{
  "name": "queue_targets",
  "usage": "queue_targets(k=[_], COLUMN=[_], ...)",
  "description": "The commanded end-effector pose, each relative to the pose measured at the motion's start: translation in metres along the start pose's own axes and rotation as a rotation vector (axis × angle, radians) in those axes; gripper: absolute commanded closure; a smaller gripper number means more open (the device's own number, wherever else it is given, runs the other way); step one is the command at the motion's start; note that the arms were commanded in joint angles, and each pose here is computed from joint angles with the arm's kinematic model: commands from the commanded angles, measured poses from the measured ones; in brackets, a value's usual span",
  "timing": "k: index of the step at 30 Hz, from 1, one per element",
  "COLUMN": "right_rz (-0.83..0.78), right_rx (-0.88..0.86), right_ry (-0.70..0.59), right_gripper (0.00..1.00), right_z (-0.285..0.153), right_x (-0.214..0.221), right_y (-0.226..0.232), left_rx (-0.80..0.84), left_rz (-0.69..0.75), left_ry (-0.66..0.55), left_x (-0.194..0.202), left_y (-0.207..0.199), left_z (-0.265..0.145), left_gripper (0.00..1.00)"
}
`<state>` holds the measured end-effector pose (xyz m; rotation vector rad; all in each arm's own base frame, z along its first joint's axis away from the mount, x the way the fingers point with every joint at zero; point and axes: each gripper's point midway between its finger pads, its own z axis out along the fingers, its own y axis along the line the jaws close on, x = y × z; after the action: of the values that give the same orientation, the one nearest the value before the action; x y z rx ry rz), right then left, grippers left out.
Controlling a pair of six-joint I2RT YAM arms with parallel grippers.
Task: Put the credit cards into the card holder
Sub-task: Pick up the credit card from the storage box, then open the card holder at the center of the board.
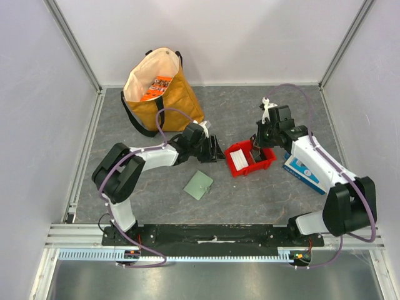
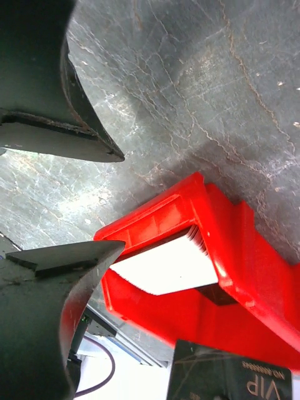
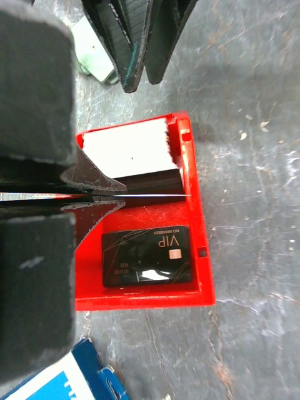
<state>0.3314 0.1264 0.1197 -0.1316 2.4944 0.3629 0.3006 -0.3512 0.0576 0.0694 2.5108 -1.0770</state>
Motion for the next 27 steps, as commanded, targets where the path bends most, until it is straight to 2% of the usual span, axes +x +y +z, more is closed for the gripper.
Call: queue_targets(k=[1,3,5,8,13,16,20,23,25,27], right_rz=[-0.004,0.012,0.034,0.059,0.205,0.289,0.308,0.336,0.346,0.335], right_rx=[0.004,-0.038,-0.089,-0.165,-0.248,-0.251,-0.253,-0.27,-0.241,-0.208], right_ry=[-0.116,-0.149,-0.182,-0.216,-0.258,-0.278,-0.2,-0.162,-0.129,-0.099], right_gripper=[1.0,1.0,1.0,1.0,1.0,1.0,1.0,1.0,1.0,1.0], right_z=[-0.032,-0.041,-0.05,-0.058,-0.053,-0.042,-0.02,-0.006,0.008,0.019], right_x=[-0.031,-0.035,-0.037,-0.033,-0.013,0.004,0.046,0.067,0.077,0.085], right_y=[0.007,0.02,0.039,0.072,0.119,0.144,0.193,0.221,0.225,0.225], left_rx=[0.008,-0.006,-0.041,-0.113,-0.316,-0.381,-0.474,-0.473,-0.472,-0.441], left_rz=[0.072,0.079,0.091,0.111,0.069,0.02,-0.053,-0.084,-0.083,-0.062], left_ry=[-0.108,-0.15,-0.201,-0.288,-0.397,-0.448,-0.445,-0.407,-0.379,-0.344], left_x=[-0.019,-0.024,-0.029,-0.038,-0.03,-0.023,-0.004,0.006,0.011,0.014], left_y=[-0.015,-0.015,-0.013,-0.007,0.036,0.065,0.111,0.124,0.126,0.121], left_z=[-0.026,-0.039,-0.056,-0.085,-0.144,-0.176,-0.201,-0.203,-0.201,-0.195], left_gripper=[0.35,0.26,0.12,0.05,0.04,0.03,0.01,0.01,0.06,0.16])
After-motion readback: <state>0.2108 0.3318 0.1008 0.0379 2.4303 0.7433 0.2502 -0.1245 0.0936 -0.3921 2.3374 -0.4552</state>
